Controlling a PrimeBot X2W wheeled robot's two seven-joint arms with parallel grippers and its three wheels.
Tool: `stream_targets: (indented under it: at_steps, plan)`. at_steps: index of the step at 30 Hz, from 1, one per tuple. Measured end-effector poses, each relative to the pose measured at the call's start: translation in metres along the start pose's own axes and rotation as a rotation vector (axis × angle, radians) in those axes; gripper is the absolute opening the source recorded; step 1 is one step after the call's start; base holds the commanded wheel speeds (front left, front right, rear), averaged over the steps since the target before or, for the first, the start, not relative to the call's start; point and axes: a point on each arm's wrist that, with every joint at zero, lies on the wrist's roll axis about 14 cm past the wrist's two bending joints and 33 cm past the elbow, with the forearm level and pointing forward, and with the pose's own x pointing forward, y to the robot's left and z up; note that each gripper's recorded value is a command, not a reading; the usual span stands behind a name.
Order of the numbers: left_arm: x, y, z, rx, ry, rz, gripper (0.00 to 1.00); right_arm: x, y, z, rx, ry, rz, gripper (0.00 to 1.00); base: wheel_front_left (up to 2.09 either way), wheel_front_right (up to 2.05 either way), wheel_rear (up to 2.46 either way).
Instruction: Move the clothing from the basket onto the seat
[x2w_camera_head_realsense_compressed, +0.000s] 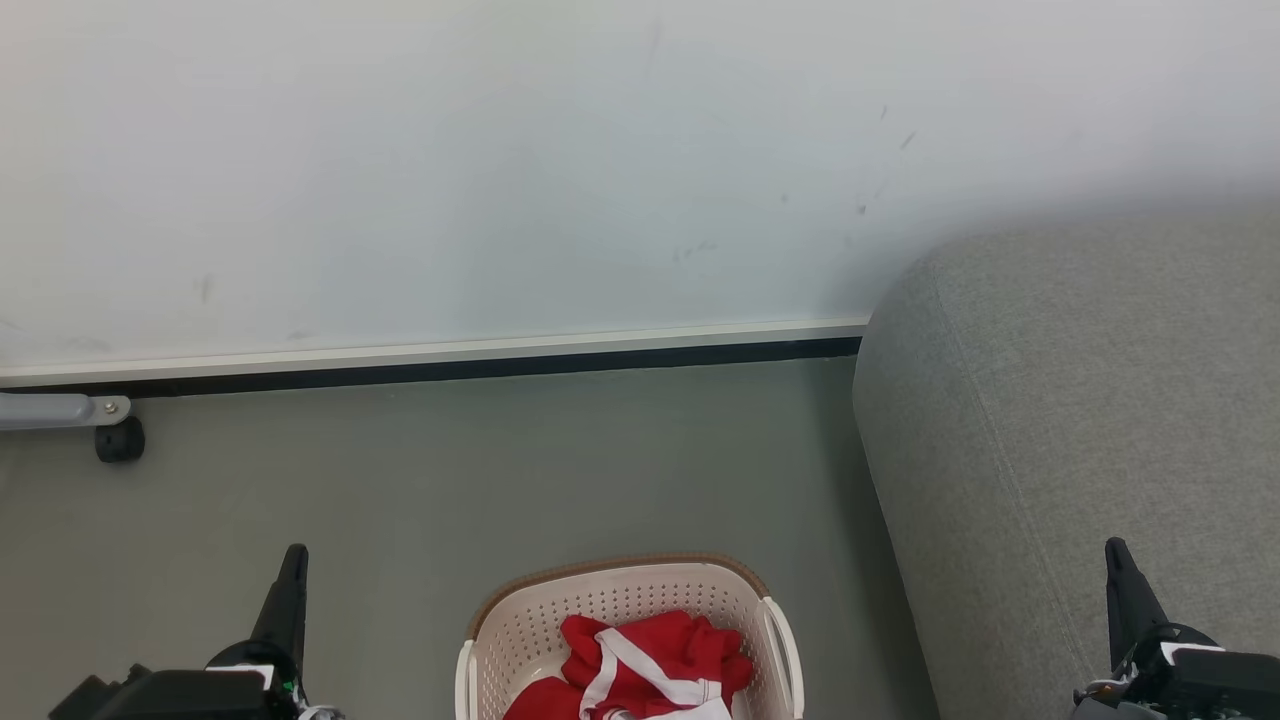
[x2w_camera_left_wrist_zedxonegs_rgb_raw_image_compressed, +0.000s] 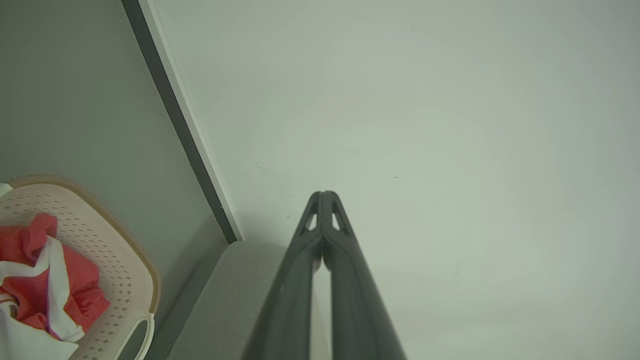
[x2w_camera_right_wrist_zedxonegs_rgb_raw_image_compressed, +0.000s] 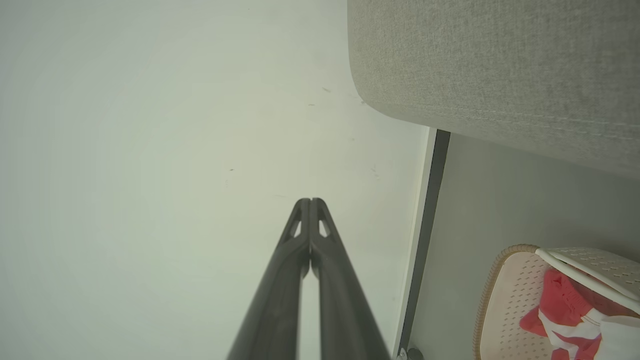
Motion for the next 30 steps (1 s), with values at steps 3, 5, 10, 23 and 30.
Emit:
stream_targets:
  at_steps: [3,5,10,23,30]
  plan:
    - [0.0000,0.0000,0.0000,0.000,0.000,0.000,0.00,0.0000,0.0000,0.0000,0.000,0.000,0.000,0.00,0.00,0.00,0.00]
    - [0.0000,0.0000,0.0000,0.000,0.000,0.000,0.00,0.0000,0.0000,0.0000,0.000,0.000,0.000,0.00,0.00,0.00,0.00]
    - [0.0000,0.0000,0.0000,0.000,0.000,0.000,0.00,0.0000,0.0000,0.0000,0.000,0.000,0.000,0.00,0.00,0.00,0.00]
    - [0.0000,0.0000,0.0000,0.000,0.000,0.000,0.00,0.0000,0.0000,0.0000,0.000,0.000,0.000,0.00,0.00,0.00,0.00]
    - [0.0000,0.0000,0.0000,0.000,0.000,0.000,0.00,0.0000,0.0000,0.0000,0.000,0.000,0.000,0.00,0.00,0.00,0.00]
